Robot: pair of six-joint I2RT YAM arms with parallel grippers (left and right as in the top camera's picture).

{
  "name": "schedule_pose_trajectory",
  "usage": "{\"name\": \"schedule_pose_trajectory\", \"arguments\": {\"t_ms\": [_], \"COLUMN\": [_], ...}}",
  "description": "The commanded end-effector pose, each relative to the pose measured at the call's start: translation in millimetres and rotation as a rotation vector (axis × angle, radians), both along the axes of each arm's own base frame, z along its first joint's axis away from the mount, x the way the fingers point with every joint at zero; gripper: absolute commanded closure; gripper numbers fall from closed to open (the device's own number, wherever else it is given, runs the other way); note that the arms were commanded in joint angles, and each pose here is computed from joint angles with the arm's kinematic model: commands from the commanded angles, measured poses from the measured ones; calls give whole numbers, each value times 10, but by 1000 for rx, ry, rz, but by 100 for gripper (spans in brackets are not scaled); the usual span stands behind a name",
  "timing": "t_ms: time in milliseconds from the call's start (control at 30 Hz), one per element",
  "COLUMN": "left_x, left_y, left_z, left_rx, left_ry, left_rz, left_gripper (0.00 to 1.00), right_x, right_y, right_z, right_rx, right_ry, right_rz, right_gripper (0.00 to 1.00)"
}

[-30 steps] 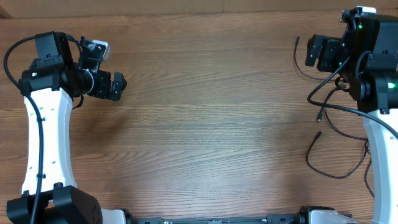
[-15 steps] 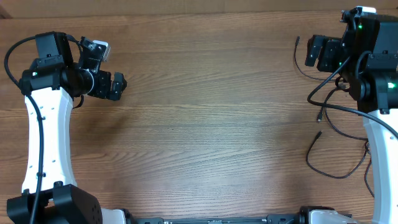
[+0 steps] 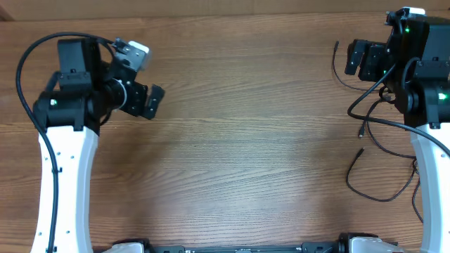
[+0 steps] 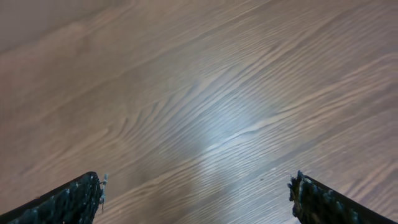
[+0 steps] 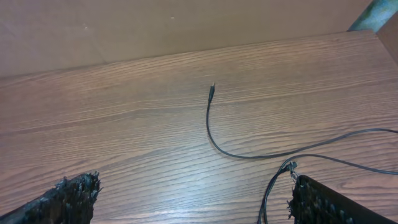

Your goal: Untangle cables

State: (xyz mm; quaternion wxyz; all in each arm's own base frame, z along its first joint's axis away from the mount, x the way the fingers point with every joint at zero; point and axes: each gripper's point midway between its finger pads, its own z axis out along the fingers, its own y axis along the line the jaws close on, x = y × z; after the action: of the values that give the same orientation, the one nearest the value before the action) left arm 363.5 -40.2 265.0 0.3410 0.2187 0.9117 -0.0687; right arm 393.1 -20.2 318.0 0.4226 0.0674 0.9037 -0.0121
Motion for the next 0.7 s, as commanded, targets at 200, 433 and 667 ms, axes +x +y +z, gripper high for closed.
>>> {"name": "schedule_pose_trajectory", "arguments": {"t_ms": [200,433,667], "left_x": [-95,-343,-714], "left_y": [-290,-458,-498], "left_z": [339,393,534], "left_rx": [-5,-63,-57], "left_ry": [-287,-653,-1002], "left_rz": [-108,-202,-245], "left_gripper": [0,0,1], "right_x": [-9,-9,-9], "right_y": [0,0,0], "right_z": [57,57,57], "right_rx": [-7,-7,-7], "right_ry": [-15,-15,-15], "right_rz": [-3,-2,-2], "right_gripper": [0,0,0]}}
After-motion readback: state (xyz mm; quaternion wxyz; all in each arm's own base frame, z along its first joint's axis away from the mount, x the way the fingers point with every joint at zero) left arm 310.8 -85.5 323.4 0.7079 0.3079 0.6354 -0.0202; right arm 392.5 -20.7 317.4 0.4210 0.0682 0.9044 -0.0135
